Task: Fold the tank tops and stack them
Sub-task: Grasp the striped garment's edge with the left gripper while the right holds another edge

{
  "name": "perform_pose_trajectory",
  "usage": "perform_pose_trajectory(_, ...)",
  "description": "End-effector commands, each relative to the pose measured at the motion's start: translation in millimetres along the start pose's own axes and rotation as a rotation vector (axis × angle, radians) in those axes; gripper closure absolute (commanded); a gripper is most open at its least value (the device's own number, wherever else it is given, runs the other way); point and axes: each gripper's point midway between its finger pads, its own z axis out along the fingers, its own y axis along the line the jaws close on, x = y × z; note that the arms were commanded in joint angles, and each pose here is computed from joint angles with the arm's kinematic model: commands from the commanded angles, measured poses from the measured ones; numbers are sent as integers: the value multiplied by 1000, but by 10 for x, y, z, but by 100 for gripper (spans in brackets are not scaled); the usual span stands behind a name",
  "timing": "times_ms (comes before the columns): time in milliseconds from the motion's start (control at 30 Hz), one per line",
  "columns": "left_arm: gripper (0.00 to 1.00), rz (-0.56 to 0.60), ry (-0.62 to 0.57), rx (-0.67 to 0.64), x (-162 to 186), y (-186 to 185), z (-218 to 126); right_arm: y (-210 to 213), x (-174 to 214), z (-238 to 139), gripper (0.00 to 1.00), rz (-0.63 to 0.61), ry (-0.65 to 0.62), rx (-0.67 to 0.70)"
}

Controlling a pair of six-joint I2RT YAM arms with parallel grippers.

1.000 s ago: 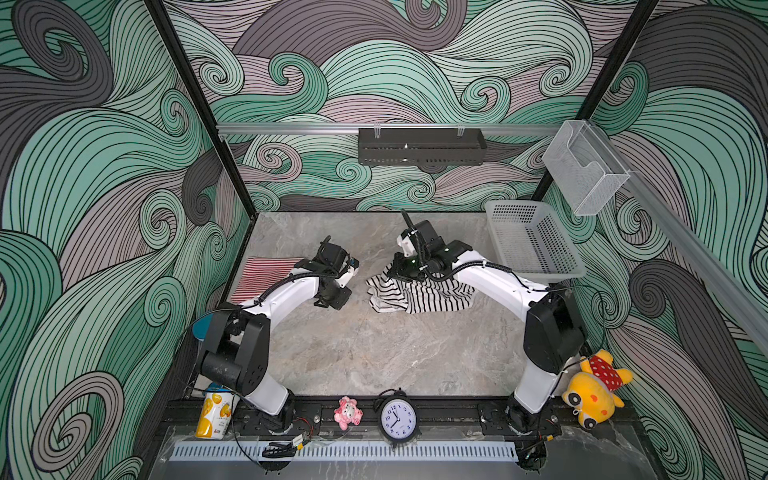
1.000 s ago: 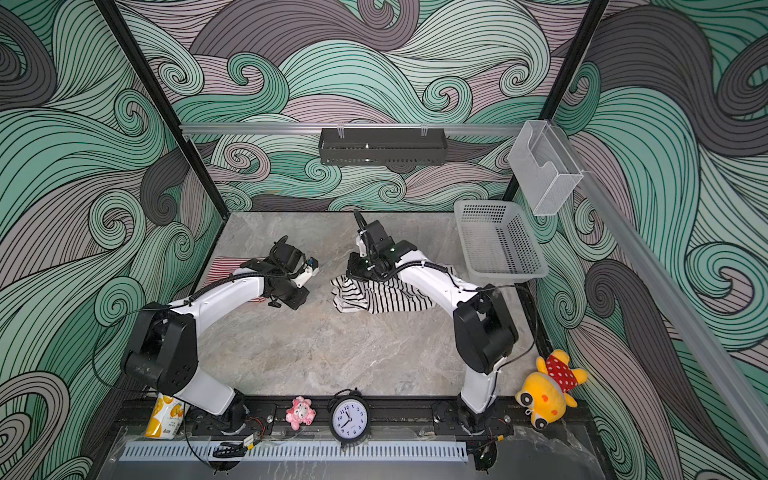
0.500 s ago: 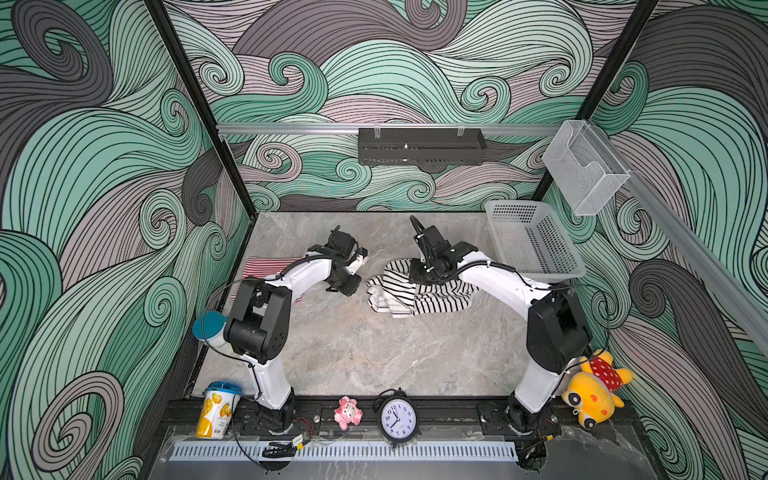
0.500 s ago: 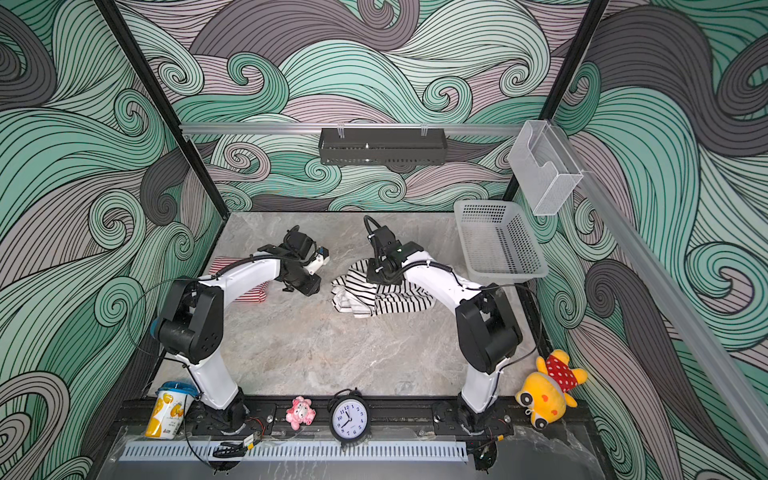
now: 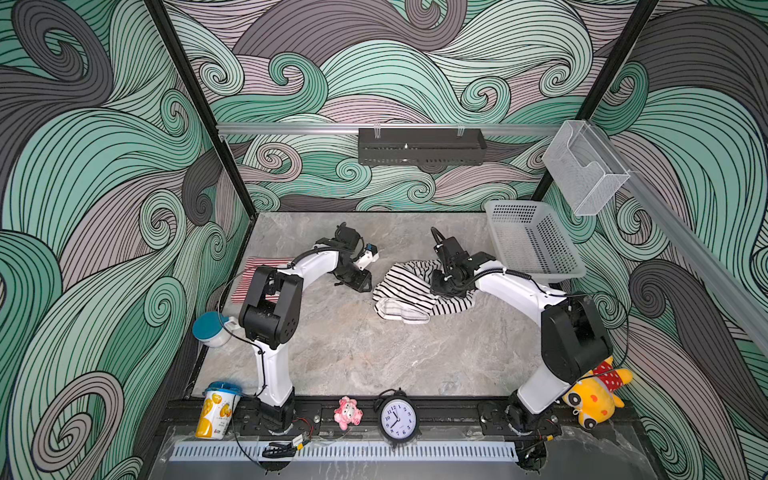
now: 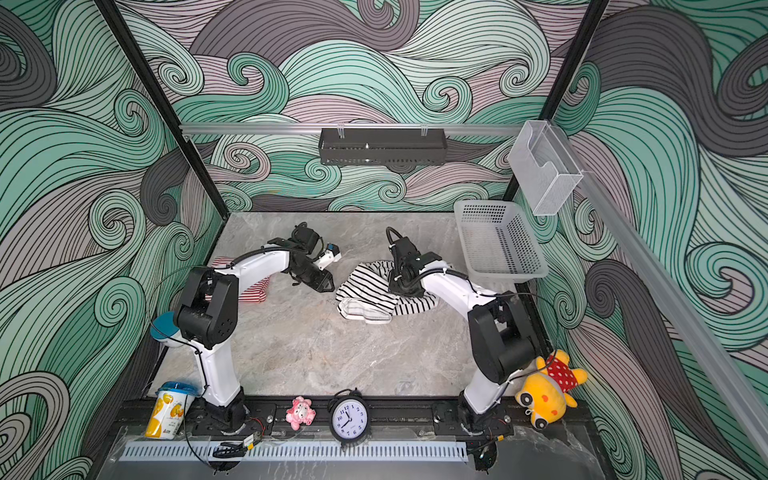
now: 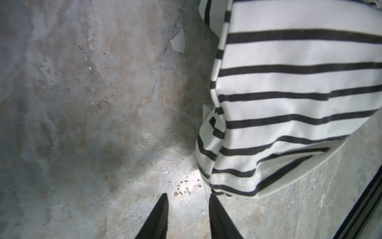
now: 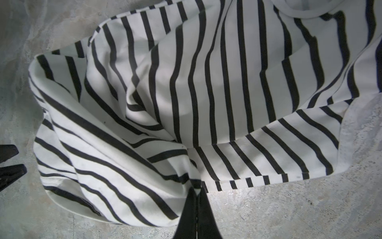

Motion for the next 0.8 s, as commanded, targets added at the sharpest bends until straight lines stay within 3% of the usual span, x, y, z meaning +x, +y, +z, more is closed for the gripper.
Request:
perform_pose_trajectory(0,64,30,-17,73,36,-171,-74,24,-22,-33,100,12,-17,-16)
perform_pose_trajectory(767,64,-12,-1,182,-124,-171,177,-100,124,86,100,35,6,-24)
